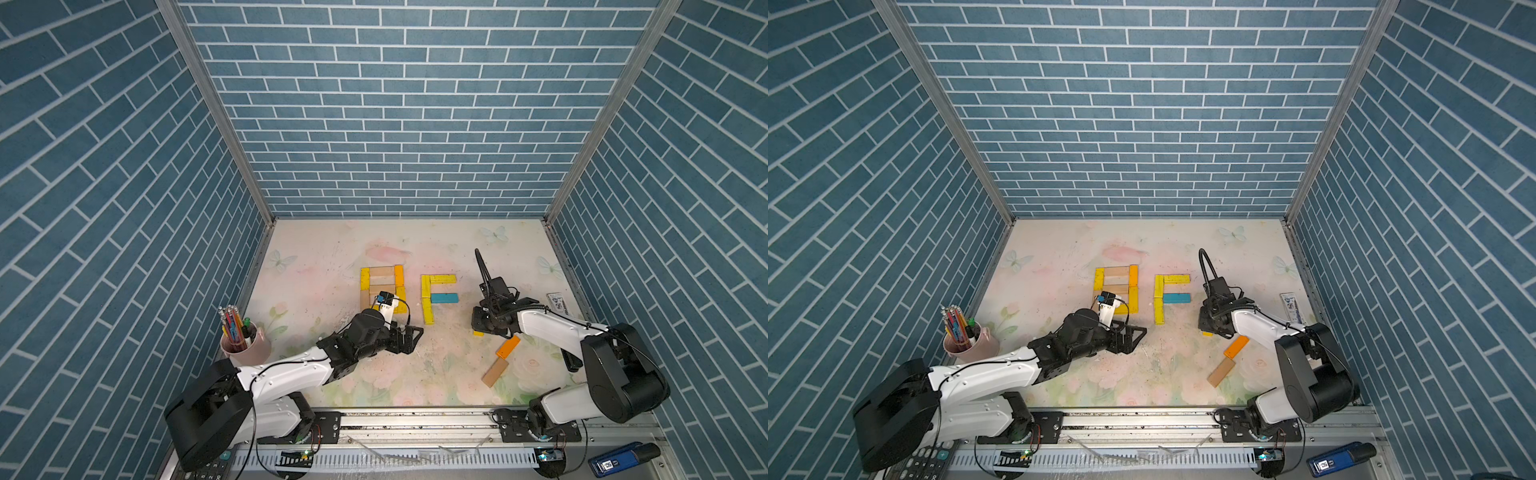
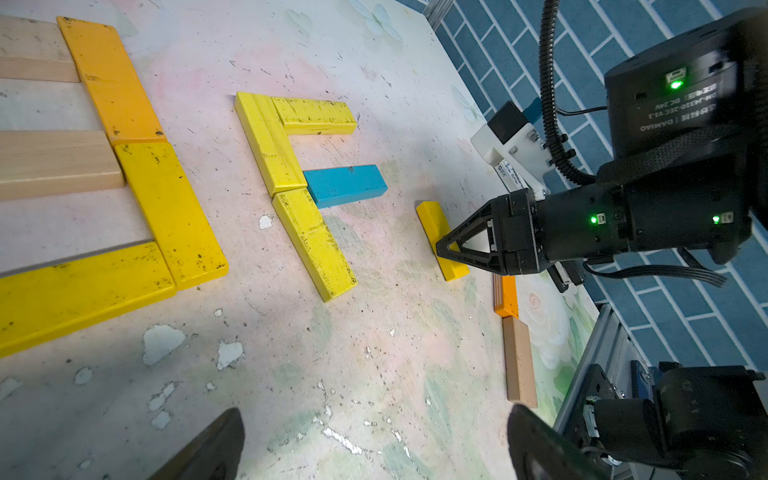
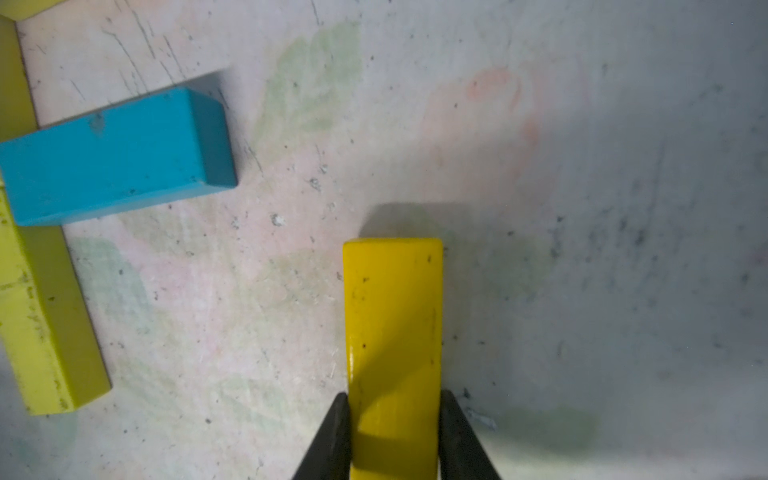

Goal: Assemble the number 8 with building blocks
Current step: Pick up the building block from the center of the board, then assemble the building block at the center of the board, then pick up the building block from the center of the board.

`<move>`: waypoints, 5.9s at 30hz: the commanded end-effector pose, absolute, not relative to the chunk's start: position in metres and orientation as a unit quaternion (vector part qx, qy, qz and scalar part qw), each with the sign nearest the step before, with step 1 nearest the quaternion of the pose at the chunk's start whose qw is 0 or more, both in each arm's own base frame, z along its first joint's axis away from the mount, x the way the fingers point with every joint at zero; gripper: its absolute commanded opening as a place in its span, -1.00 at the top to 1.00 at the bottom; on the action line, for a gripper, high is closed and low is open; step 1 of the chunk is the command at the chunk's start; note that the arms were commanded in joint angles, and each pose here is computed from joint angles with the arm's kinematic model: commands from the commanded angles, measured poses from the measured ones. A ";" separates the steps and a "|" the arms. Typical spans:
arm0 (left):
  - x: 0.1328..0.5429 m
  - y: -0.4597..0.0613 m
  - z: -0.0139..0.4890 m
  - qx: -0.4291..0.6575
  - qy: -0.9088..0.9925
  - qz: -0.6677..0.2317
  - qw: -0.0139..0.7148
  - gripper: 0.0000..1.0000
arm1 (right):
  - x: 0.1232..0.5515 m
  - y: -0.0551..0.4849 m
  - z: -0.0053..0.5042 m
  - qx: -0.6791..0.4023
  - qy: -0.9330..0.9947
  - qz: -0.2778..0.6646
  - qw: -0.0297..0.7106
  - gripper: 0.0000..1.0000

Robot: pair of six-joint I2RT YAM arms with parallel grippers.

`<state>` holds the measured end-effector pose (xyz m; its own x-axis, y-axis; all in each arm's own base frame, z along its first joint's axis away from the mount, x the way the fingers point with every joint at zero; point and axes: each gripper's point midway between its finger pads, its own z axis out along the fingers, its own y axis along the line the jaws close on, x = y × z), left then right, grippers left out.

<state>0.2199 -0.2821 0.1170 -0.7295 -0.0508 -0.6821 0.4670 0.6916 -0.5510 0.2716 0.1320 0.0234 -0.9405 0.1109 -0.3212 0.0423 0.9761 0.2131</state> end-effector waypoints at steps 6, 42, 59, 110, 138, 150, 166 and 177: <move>0.227 -0.281 0.126 0.123 0.847 -0.366 0.365 -0.99 | 0.274 0.126 0.027 0.052 0.979 0.088 0.176 0.50; 0.234 -0.290 0.136 0.113 0.848 -0.374 0.358 -0.99 | 0.378 0.157 0.043 -0.030 0.972 0.133 0.189 0.48; 0.227 -0.292 0.145 0.112 0.836 -0.401 0.357 -0.99 | 0.393 0.163 0.038 -0.064 0.975 0.125 0.173 0.44; 0.223 -0.294 0.143 0.127 0.844 -0.383 0.354 -0.99 | 0.377 0.154 0.062 0.009 0.968 0.142 0.209 -0.15; 0.228 -0.333 0.137 0.116 0.850 -0.387 0.339 -0.99 | 0.189 0.047 0.057 0.211 0.963 0.040 0.161 -0.31; 0.226 -0.339 0.142 0.123 0.840 -0.403 0.341 -0.99 | 0.193 0.054 0.033 0.227 0.961 0.058 0.148 -0.24; 0.227 -0.341 0.141 0.122 0.843 -0.402 0.336 -0.99 | 0.214 0.061 0.028 0.189 0.968 0.060 0.155 0.36; 0.232 -0.322 0.145 0.082 0.843 -0.409 0.338 -0.99 | 0.268 0.099 0.034 0.048 0.980 0.101 0.163 0.54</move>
<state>0.2305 -0.3281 0.1425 -0.7537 -0.1126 -0.6475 0.4345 0.6539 -0.6194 0.2475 0.0843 0.0255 -0.9371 0.2287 -0.2638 0.1849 0.9660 0.1806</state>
